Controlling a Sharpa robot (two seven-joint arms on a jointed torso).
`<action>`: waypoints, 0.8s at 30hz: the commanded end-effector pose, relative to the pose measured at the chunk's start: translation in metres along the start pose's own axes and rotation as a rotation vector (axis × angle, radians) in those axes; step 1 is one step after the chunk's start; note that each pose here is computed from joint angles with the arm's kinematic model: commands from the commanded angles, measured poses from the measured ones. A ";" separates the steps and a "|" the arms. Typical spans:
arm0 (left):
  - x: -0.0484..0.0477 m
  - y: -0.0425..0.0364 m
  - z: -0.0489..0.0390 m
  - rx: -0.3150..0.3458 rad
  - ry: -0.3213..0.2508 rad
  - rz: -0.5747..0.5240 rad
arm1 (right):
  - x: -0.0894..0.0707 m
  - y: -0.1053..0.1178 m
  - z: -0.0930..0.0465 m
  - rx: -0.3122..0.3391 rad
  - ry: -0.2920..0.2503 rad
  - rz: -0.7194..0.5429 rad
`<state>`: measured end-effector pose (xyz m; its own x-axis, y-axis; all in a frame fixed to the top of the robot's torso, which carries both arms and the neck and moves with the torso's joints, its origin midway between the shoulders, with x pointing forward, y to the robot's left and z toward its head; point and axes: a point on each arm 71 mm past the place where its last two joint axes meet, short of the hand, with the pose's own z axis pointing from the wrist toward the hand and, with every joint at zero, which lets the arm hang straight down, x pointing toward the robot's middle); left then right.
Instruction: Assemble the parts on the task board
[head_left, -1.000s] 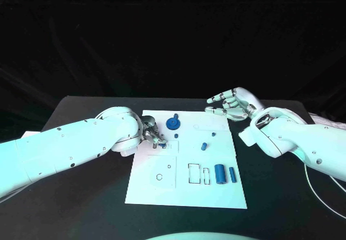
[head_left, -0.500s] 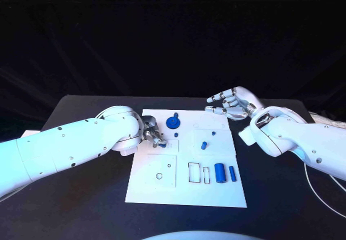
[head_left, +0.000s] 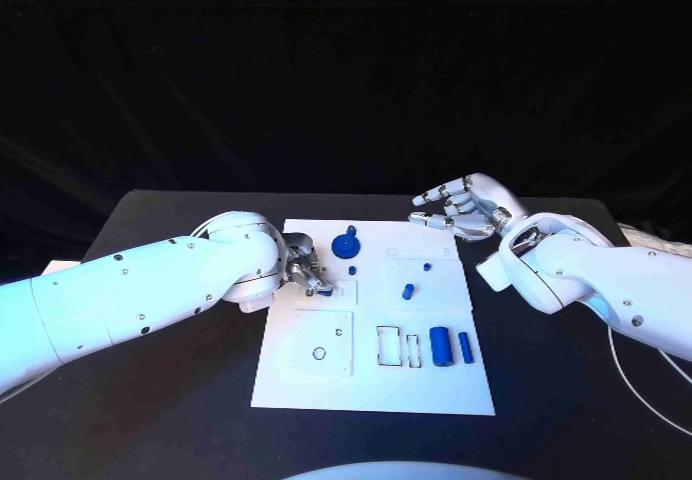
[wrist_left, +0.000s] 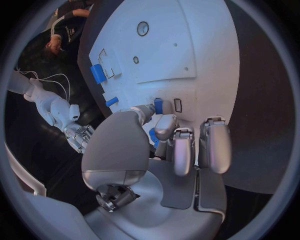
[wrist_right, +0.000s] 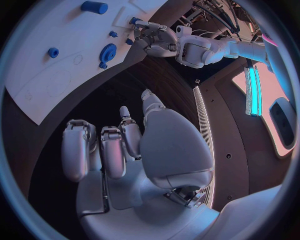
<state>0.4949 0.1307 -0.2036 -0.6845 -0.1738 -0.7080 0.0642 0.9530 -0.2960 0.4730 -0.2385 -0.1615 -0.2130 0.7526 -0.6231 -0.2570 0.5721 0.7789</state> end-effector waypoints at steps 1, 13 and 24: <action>0.0072 -0.0023 0.0012 0.001 0.047 0.026 | 0.002 0.001 0.000 -0.005 0.015 -0.005; 0.0070 -0.0048 0.0075 -0.012 0.073 0.032 | 0.003 0.003 -0.001 -0.011 0.019 -0.002; 0.0076 -0.0101 0.0139 -0.023 0.100 0.051 | 0.007 0.008 -0.003 -0.022 0.032 0.004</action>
<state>0.5040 0.1188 -0.2078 -0.7107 -0.1376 -0.6899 0.0706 0.9618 -0.2646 0.4684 -0.2324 -0.1594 -0.2276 0.7528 -0.6177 -0.2682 0.5613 0.7829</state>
